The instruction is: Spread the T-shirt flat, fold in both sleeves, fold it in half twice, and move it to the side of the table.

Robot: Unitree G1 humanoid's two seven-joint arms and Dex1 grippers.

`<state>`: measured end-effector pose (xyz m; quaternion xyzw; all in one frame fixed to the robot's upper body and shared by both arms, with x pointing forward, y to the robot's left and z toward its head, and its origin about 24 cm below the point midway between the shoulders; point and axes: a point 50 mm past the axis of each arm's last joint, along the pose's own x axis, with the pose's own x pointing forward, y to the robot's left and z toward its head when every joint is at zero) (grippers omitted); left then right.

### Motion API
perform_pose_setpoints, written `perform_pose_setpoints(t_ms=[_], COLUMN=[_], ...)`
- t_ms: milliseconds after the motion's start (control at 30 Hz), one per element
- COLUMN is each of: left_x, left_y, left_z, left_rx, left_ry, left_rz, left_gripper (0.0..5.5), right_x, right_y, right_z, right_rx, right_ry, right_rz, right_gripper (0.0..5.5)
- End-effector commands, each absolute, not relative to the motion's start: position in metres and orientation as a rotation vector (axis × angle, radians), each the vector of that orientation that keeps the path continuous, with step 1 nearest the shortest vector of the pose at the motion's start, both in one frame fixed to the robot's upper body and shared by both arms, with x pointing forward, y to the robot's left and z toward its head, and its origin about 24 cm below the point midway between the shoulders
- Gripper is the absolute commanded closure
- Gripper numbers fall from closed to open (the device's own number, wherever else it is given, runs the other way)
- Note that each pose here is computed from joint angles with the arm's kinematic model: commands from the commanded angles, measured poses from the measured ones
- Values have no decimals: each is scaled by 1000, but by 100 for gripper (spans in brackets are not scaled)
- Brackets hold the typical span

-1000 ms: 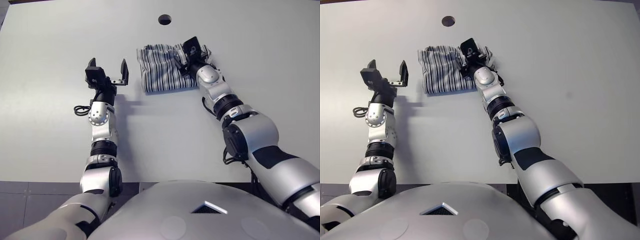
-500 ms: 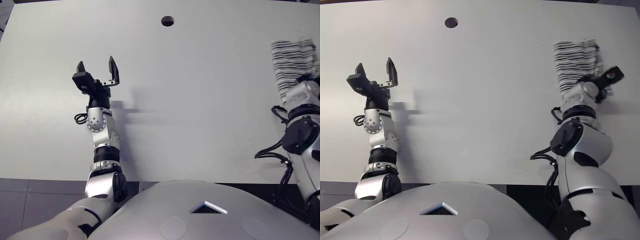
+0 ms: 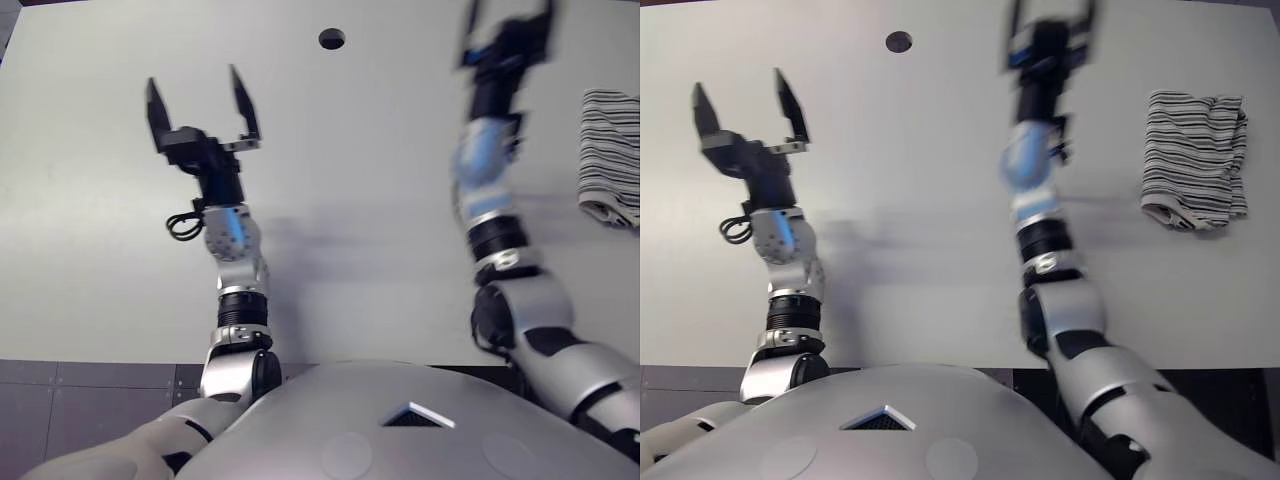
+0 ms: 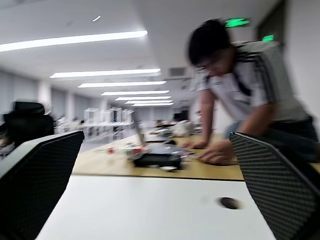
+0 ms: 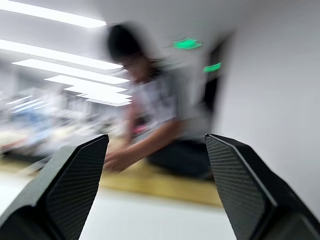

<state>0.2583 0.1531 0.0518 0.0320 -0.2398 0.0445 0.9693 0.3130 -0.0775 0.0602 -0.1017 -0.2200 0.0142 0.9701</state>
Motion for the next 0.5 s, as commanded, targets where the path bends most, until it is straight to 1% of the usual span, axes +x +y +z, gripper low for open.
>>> perform_pose_setpoints(t_ms=[33, 133, 267, 367, 500], left_x=[256, 259, 268, 272, 272], left_y=[138, 136, 141, 147, 146], left_z=[43, 38, 36, 27, 20], left_rx=[85, 88, 76, 71, 65], left_ry=[-462, -441, -418, -377, -362], left_rz=[69, 61, 68, 91, 77], left_gripper=[2, 2, 2, 0, 0], right_x=[303, 298, 296, 296, 294], right_y=[-80, -78, -76, -80, -94], right_z=[38, 31, 32, 27, 21], right_rx=[-256, -216, -215, -207, -211], right_ry=[-345, -301, -312, -282, -258], right_rz=[58, 97, 137, 153, 123], right_gripper=[193, 193, 193, 140, 69])
